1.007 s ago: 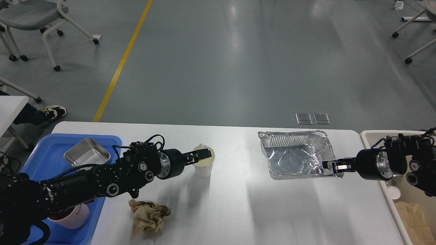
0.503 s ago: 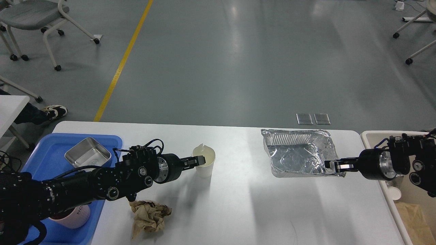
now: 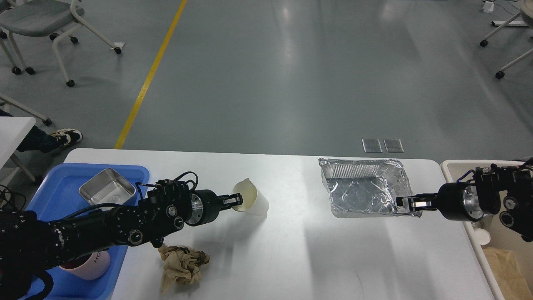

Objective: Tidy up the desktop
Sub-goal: 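Lift the paper cup and carry it over the foil tray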

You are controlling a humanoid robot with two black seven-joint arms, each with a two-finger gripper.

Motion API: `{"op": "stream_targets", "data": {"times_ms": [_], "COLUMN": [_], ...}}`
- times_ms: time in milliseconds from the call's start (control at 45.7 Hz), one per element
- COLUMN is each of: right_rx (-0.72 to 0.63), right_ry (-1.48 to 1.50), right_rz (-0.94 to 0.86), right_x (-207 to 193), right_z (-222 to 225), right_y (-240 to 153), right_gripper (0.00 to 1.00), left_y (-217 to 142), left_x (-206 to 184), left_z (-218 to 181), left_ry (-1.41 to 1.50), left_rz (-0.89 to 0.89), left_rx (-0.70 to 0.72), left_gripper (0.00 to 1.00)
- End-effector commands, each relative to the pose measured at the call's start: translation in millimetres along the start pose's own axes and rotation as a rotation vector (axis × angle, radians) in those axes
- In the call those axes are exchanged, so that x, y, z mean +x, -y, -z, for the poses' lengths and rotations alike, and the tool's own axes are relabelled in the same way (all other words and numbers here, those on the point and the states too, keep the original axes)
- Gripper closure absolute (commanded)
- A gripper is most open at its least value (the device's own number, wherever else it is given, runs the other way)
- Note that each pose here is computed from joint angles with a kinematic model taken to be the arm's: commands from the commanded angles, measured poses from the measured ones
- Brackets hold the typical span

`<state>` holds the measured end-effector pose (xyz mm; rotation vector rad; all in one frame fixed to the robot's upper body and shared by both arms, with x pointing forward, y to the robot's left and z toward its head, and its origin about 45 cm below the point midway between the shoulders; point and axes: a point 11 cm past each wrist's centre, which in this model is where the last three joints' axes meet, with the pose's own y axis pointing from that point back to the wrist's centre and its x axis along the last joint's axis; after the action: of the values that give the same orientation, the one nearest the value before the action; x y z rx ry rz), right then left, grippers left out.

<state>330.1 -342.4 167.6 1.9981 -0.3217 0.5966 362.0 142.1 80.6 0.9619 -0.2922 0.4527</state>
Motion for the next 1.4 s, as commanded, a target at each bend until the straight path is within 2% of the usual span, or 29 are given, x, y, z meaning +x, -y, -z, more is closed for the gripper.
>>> {"op": "stream_targets", "data": {"times_ms": [0,197,482,657,832,985,1182,1379], "right_rx": [0.012,0.033,0.061,0.066,0.095,0.106,0.116,0.135], "right_ry": [0.023,0.024,0.009,-0.01,-0.05,-0.074,-0.138,-0.149], "right_rz": [-0.004,-0.002,0.018,0.044,0.073,0.07,0.095,0.074], "right_x": [0.0,0.7,-3.4,-8.7,-9.6,0.2,11.3,29.7], "right_z": [2.3,9.6,33.8,47.0,64.7,75.6,94.1,108.2], "right_y": [1.7,8.3,36.3,51.5,64.7,70.8,82.1,82.3], "right_gripper": [1.0,1.0,1.0,1.0,1.0,1.0,1.0,1.0], "left_y": [-5.0,-24.5,-76.4,-106.8,-120.9,-119.7,-93.8,-68.4], "left_x": [10.6,37.9,79.4,106.6,129.2,133.8,109.1,91.3], "left_z": [1.5,2.3,-2.2,-22.3,-44.7,-73.5,-115.1,-138.0], "left_ry": [-0.004,-0.046,-0.098,-0.07,-0.045,-0.001,0.076,0.105], "left_rz": [-0.02,-0.065,-0.131,-0.174,-0.2,-0.175,-0.091,-0.048], "left_rx": [0.0,-0.018,-0.08,-0.132,-0.167,-0.211,-0.259,-0.279], "left_gripper": [0.97,0.97,0.96,0.96,0.96,0.95,0.95,0.95]}}
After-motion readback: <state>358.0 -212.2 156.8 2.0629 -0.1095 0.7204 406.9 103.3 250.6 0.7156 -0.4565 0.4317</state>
